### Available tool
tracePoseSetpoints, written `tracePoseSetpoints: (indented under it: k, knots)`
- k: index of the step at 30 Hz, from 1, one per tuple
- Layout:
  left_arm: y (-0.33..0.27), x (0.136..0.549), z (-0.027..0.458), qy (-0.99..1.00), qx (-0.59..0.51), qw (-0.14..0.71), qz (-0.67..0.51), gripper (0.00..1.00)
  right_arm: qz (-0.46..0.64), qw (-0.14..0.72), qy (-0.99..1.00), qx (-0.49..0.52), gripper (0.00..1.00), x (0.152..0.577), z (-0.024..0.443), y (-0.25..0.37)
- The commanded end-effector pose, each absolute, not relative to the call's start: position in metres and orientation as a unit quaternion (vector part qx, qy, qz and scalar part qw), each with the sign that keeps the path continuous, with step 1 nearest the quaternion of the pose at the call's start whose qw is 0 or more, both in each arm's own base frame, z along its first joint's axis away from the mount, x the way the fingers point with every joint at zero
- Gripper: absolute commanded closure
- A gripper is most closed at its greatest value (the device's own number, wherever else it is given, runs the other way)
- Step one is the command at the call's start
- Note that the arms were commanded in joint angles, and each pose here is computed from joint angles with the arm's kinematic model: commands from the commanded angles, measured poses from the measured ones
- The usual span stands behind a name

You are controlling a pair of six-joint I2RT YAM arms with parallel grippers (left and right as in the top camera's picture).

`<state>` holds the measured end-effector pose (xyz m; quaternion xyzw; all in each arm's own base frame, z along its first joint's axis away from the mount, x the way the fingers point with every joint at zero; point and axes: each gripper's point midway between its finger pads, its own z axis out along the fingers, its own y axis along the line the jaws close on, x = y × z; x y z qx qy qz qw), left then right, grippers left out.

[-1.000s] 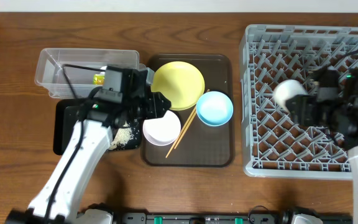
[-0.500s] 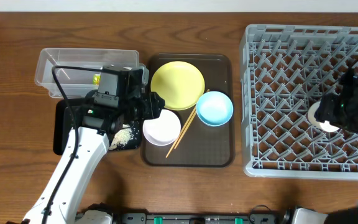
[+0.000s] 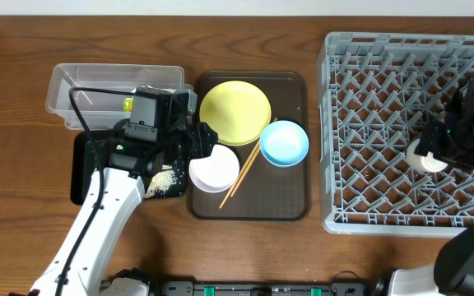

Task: Sort waste into correct bins and load items into the dishwasher rack
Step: 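Place the white cup into the dishwasher rack with the right gripper, then grasp the light-blue bowl with the right gripper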

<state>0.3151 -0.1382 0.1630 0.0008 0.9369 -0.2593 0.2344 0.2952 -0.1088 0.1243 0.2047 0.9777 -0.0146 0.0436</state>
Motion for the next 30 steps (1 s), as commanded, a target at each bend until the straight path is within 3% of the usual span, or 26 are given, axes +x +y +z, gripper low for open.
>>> tracePoseSetpoints:
  k: [1,2,4,14,21,30]
  knots:
    - [-0.136,0.320,0.163,0.938,0.005,0.239,-0.253,0.51,-0.010,0.039,0.976,0.214,0.41,0.300,0.120,-0.111]
    - [-0.136,0.320,0.163,0.938,0.005,0.239,-0.253,0.51,-0.010,0.036,0.976,0.214,0.32,0.300,0.118,-0.112]
    - [-0.136,0.320,0.163,0.938,0.005,0.239,-0.253,0.51,-0.007,0.035,0.976,0.214,0.01,0.302,0.116,-0.111]
    - [-0.117,0.310,0.148,0.955,-0.017,0.217,-0.200,0.47,0.061,0.094,0.976,0.186,0.01,0.331,0.142,-0.087]
    - [-0.062,0.291,0.126,0.977,-0.098,0.183,-0.052,0.47,0.178,0.215,0.960,-0.032,0.08,0.378,0.196,0.009]
    - [-0.034,0.279,0.122,0.970,-0.172,0.170,0.015,0.45,0.152,0.231,0.928,-0.248,0.19,0.386,0.183,0.122]
